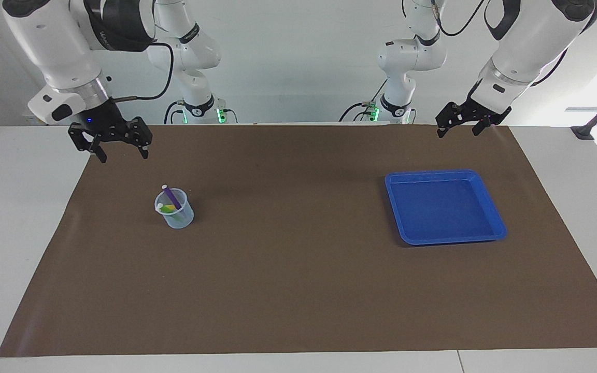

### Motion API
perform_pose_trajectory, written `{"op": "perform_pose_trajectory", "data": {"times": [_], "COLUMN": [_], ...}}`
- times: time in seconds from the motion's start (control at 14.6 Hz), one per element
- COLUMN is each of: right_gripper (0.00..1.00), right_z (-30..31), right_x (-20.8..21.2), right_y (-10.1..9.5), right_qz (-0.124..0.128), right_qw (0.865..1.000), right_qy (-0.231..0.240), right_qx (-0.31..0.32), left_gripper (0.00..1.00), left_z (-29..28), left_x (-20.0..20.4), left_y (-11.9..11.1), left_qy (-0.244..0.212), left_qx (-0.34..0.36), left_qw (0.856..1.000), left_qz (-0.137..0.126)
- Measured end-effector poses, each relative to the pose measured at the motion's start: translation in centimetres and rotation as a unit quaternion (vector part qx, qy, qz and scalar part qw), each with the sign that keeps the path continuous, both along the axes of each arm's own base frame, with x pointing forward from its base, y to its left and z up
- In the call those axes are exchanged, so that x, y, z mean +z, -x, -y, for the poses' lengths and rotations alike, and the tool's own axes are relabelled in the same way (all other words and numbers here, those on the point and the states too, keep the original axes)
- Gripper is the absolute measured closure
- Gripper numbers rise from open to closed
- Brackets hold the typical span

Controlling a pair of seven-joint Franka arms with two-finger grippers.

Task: Right arm passes pens to left for tray arrangement
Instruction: 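Reach the right gripper down to the pens in the white cup, then grasp the purple pen in the cup with the right gripper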

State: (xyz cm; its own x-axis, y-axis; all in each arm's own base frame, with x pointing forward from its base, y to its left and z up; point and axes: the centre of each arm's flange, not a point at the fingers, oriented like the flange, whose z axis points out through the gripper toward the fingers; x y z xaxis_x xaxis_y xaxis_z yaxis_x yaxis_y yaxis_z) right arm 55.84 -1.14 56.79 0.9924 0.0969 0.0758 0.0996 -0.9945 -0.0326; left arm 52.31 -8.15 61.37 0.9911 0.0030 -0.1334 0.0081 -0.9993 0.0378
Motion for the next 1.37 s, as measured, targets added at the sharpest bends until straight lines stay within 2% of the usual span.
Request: {"op": "perform_pose_trajectory", "data": {"times": [0.14,0.21,0.34,0.55,0.96,1.24,1.3,1.37], "right_gripper": [0.00,0.04,0.07,0.08,0.12,0.26,0.26,0.32], "right_z": [-2.7,-3.8,-4.3,-3.8,-0.4,0.1,-0.3,-0.4], "right_x": [-3.4,-5.4,-8.9,-12.9,-14.8,-16.2,-16.3,-16.3], "right_y": [0.1,0.4,1.1,2.1,3.1,3.6,3.6,3.6], "right_qz": [-0.008,-0.017,-0.035,-0.044,-0.058,-0.056,-0.057,-0.057], "right_qw": [1.000,1.000,0.999,0.999,0.998,0.998,0.998,0.998], "right_qy": [-0.008,-0.008,-0.007,-0.006,-0.007,-0.007,-0.006,-0.006], "right_qx": [0.018,0.023,0.016,0.012,0.009,0.013,0.016,0.017], "left_gripper": [0.00,0.00,0.00,0.00,0.00,0.00,0.00,0.00], "left_z": [0.0,0.0,0.0,0.0,0.0,0.0,0.0,0.0], "left_x": [0.0,0.0,0.0,0.0,0.0,0.0,0.0,0.0], "left_y": [0.0,0.0,0.0,0.0,0.0,0.0,0.0,0.0], "left_qy": [0.000,0.000,0.000,0.000,0.000,0.000,0.000,0.000], "left_qx": [0.000,0.000,0.000,0.000,0.000,0.000,0.000,0.000], "left_qw": [1.000,1.000,1.000,1.000,1.000,1.000,1.000,1.000], "left_qz": [0.000,0.000,0.000,0.000,0.000,0.000,0.000,0.000]}}
